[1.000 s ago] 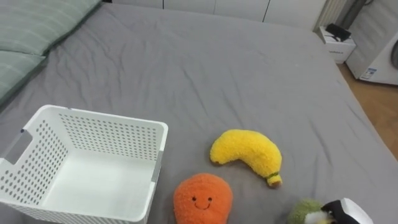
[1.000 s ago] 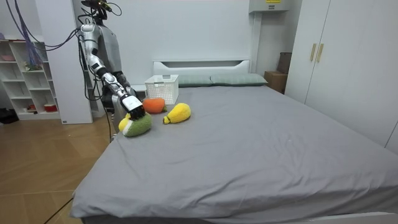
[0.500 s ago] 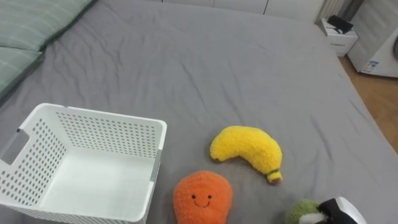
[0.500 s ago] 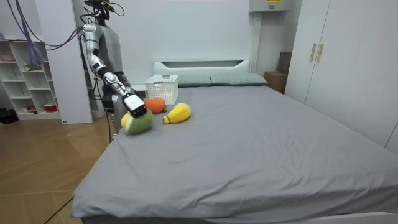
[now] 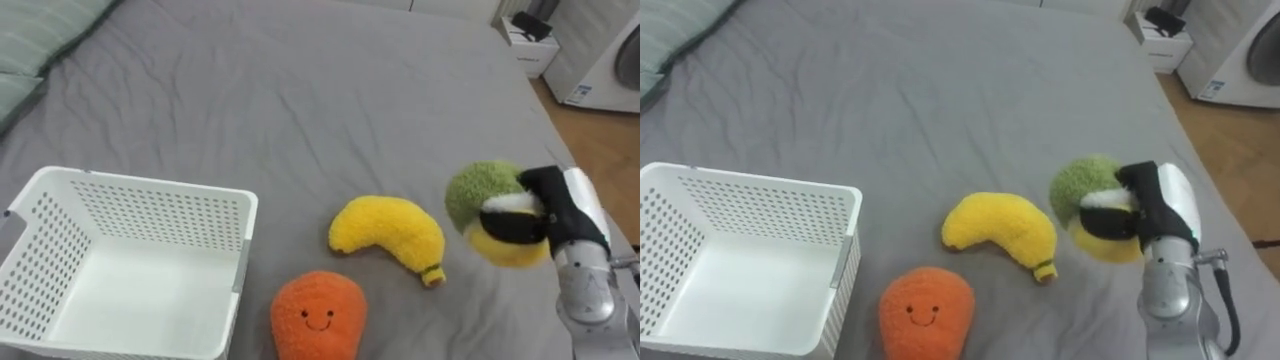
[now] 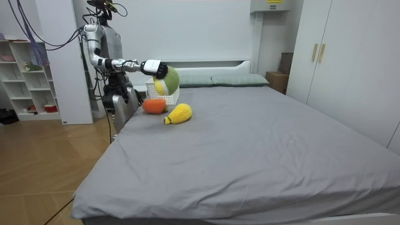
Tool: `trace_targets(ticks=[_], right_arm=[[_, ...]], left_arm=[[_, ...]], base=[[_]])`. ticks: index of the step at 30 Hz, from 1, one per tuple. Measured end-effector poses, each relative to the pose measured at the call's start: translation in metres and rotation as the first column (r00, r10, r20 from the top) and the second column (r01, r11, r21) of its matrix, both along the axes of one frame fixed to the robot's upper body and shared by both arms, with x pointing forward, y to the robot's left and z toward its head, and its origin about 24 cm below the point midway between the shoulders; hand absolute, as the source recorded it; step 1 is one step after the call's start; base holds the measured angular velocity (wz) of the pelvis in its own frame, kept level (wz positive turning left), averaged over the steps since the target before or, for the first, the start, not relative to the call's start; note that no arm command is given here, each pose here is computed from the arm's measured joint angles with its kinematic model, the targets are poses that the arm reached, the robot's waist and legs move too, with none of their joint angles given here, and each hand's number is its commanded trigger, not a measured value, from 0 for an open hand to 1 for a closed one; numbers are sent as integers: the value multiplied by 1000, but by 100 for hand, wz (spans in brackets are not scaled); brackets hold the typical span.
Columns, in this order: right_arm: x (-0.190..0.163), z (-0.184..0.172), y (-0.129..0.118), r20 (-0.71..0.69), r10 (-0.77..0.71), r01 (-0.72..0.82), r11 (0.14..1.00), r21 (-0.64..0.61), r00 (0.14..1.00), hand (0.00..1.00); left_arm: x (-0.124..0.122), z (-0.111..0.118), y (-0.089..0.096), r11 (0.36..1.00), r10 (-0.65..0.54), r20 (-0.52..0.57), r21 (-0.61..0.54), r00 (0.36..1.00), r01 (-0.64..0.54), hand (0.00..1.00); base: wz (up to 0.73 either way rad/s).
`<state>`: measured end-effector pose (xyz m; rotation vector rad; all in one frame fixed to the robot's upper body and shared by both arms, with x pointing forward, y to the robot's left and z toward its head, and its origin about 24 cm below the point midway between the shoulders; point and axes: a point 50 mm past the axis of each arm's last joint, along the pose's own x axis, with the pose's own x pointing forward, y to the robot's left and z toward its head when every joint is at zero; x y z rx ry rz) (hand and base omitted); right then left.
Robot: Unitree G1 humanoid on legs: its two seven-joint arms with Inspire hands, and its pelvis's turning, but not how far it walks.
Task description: Collect toys from the bed
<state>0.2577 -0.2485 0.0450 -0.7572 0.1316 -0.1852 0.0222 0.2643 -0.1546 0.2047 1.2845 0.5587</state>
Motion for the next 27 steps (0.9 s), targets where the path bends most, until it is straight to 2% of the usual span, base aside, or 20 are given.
trace_targets(ticks=[5, 10, 19, 27], right_arm=[[21, 31, 18, 87, 103, -107, 993, 40, 991, 100], [36, 51, 51, 133, 248, -254, 967, 31, 960, 100], [46, 52, 98, 41, 444, -443, 896, -23, 895, 100], [44, 46, 117, 3, 503, -503, 864, -10, 864, 100]], left_arm=[[7, 0, -1, 1000, -12, 16, -14, 1000, 12, 0], [12, 0, -2, 999, -44, 25, -11, 999, 45, 0], [21, -1, -7, 997, -78, 12, -21, 997, 78, 0], [20, -3, -12, 997, -74, 0, -36, 997, 74, 0]], base=[[1], [10], [21], [11]])
